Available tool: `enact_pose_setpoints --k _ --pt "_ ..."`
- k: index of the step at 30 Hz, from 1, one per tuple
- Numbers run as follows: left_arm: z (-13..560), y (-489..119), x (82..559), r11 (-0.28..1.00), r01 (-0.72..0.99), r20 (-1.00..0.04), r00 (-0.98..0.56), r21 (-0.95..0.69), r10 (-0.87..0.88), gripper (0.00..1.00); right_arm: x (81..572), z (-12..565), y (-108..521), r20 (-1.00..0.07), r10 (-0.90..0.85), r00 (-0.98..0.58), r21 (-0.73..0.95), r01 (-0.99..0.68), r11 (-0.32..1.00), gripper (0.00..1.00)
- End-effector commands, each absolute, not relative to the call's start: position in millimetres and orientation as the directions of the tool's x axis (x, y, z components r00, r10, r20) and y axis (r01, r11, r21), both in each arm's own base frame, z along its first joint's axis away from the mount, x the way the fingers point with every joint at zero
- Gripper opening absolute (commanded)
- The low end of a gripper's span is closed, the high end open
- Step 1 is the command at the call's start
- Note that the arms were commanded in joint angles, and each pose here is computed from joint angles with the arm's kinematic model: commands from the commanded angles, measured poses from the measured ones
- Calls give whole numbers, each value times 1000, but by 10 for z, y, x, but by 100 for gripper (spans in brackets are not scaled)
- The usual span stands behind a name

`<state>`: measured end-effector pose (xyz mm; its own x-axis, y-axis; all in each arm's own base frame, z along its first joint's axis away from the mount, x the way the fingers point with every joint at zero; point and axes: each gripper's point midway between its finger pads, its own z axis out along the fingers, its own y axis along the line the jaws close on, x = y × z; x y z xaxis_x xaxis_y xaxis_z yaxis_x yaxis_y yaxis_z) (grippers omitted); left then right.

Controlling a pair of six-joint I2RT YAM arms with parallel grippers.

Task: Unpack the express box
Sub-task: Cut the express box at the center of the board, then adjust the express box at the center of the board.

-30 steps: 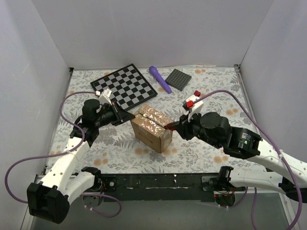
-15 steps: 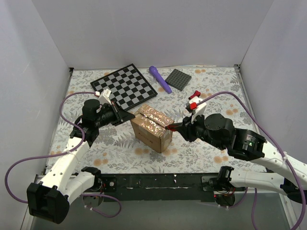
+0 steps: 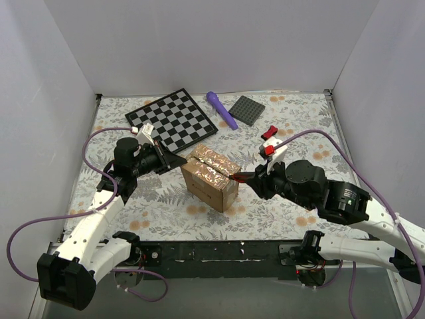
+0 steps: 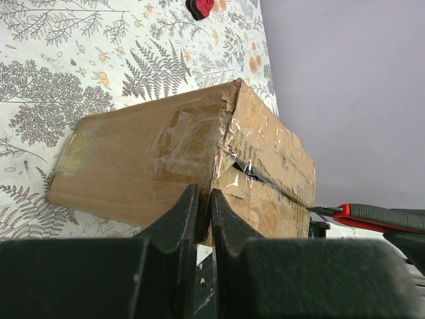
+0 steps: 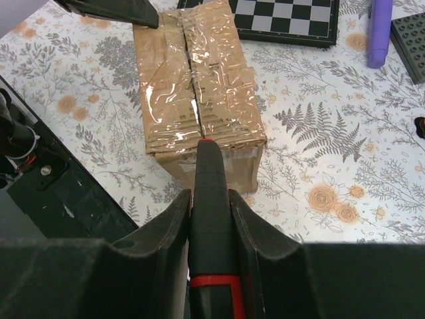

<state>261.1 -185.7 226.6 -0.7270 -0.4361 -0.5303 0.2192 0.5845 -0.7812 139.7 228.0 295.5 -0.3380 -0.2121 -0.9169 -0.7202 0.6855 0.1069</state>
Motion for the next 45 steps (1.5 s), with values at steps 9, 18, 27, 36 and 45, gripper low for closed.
enact_pose_setpoints --k 9,18,27,36,45 --pt "2212 -1610 2871 663 132 -573 -641 -737 -511 0 1171 2331 1756 -782 -459 -421 -14 -725 689 1" --pt "2211 -1620 2894 664 129 -572 -645 -736 -508 0 1149 2328 1629 -783 -448 -432 -14 -707 707 1" --pt "2204 -1641 2888 657 138 -568 -650 -741 -504 0 1157 2498 1632 -828 -370 -421 31 -693 721 1" --pt "2238 -1674 2890 628 133 -544 -653 -767 -526 13 1308 2853 1599 -909 -155 -387 124 -606 786 1" --pt "2580 -1686 2981 582 165 -550 -598 -796 -583 63 1544 3031 1645 -923 124 -365 293 -455 841 1"
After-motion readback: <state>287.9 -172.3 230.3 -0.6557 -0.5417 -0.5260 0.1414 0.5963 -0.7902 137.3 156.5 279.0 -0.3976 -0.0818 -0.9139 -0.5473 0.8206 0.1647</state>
